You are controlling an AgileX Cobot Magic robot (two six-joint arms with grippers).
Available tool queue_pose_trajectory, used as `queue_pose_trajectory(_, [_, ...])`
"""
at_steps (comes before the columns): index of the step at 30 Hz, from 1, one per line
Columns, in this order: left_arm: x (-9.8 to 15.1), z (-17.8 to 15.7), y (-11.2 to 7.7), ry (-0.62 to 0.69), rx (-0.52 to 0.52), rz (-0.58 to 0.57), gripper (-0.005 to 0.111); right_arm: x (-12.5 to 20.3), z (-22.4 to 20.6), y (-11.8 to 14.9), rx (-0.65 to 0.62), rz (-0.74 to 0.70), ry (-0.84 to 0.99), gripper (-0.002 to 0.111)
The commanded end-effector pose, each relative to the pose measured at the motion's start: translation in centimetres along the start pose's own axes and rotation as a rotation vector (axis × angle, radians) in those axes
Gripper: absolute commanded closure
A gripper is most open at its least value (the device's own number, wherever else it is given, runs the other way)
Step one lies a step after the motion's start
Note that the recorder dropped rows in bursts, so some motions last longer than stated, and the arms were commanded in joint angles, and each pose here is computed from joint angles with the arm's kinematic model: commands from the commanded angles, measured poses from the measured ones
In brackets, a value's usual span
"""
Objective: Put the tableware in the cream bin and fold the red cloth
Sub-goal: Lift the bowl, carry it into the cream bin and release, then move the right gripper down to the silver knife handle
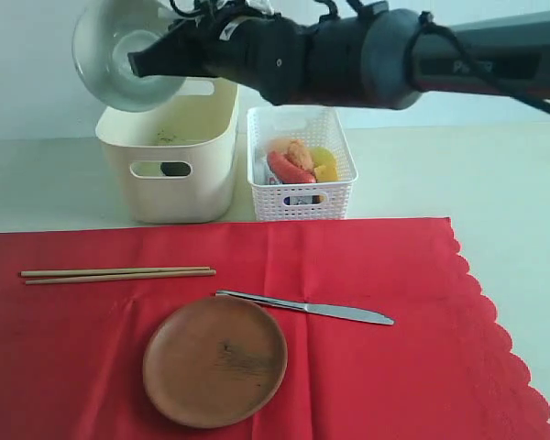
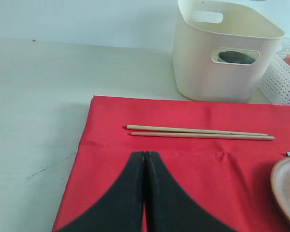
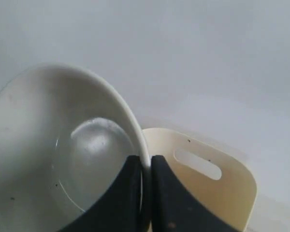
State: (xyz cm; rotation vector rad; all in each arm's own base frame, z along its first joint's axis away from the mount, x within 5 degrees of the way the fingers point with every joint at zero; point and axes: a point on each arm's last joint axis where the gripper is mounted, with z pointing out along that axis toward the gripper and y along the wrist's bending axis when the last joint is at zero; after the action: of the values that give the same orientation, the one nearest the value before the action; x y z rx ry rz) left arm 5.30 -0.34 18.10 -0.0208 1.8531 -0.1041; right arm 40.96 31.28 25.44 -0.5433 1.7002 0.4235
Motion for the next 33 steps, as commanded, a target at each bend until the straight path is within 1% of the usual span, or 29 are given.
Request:
queue_pose_trajectory(1, [0.0,0.0,-0.1,-0.01,0.011,-0.008,0.107,1.3,1.1,-0.5,0.051,0.069,-0.044,0.108])
queue_pose_trajectory(7, [0.0,0.0,-0.1,-0.01,0.011,-0.008,0.107,3.6,2.1,-1.1,0.124,0.102,-0.031,0.108])
queue_pose_trajectory(10, [0.0,0.0,-0.1,-0.01,0.011,-0.008,0.107,4.8,2.5,-1.3,0.152,0.092,0.002,0.108])
queue_pose_trajectory(15, [0.0,0.0,-0.1,-0.01,0.011,-0.008,0.107,6.1,2.9,-1.2,0.156,0.073,0.031,0.107])
queue_pose_trajectory(18, [0.0,0.0,-0.1,-0.01,0.011,-0.008,0.107,6.5,3.0,-1.1,0.148,0.074,0.048,0.096])
queue_pose_trajectory(21, [0.0,0.0,-0.1,-0.01,0.011,-0.008,0.107,6.5,3.0,-1.1,0.145,0.074,0.052,0.076])
queue_pose_trajectory(22, [0.0,0.0,-0.1,-0.01,0.011,-0.008,0.107,6.4,3.0,-1.1,0.145,0.074,0.05,0.067])
queue_pose_trajectory(25, [0.0,0.0,-0.1,-0.01,0.011,-0.008,0.107,6.1,2.9,-1.1,0.143,0.081,0.045,0.052])
queue_pose_trajectory(28, [0.0,0.0,-0.1,-0.01,0.011,-0.008,0.107,5.3,2.5,-1.0,0.126,0.085,0.049,0.047])
queue_pose_trajectory(33, [0.0,0.0,-0.1,-0.01,0.011,-0.008,0.107,2.9,1.4,-0.6,0.073,0.097,0.059,0.046])
